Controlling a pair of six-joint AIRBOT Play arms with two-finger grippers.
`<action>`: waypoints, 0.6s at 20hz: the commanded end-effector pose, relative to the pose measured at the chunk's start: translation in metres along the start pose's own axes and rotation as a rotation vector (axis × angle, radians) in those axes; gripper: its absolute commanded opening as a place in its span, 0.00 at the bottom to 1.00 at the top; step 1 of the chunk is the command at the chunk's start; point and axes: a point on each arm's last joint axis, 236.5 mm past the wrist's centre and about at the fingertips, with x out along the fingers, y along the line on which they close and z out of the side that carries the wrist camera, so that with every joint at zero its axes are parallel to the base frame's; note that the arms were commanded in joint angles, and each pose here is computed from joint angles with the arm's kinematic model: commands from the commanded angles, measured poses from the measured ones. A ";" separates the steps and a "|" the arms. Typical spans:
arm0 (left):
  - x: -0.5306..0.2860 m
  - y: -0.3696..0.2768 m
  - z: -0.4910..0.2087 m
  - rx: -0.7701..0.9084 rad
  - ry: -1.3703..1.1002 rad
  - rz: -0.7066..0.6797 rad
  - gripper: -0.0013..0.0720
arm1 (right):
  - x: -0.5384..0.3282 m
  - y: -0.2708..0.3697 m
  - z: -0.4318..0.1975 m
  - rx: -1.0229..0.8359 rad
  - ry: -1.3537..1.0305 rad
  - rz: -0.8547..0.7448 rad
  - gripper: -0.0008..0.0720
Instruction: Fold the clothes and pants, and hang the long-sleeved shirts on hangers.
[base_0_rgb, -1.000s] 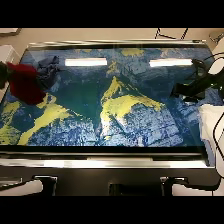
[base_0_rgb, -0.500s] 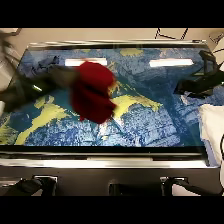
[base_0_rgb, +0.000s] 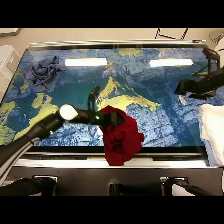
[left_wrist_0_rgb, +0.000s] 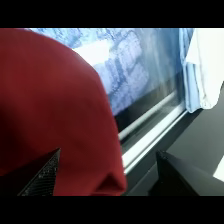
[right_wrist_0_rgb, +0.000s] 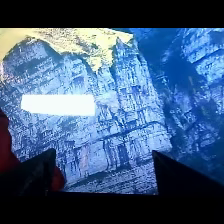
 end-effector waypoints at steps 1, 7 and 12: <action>-0.065 0.044 0.040 0.034 -0.019 0.101 1.00 | 0.023 0.024 -0.029 0.014 0.113 0.128 0.99; -0.109 0.177 0.042 -0.316 -0.049 0.263 0.99 | 0.101 0.042 -0.121 0.121 0.380 0.285 0.99; -0.039 0.194 0.026 -0.399 -0.046 0.180 0.98 | 0.133 0.035 -0.165 0.179 0.467 0.281 0.99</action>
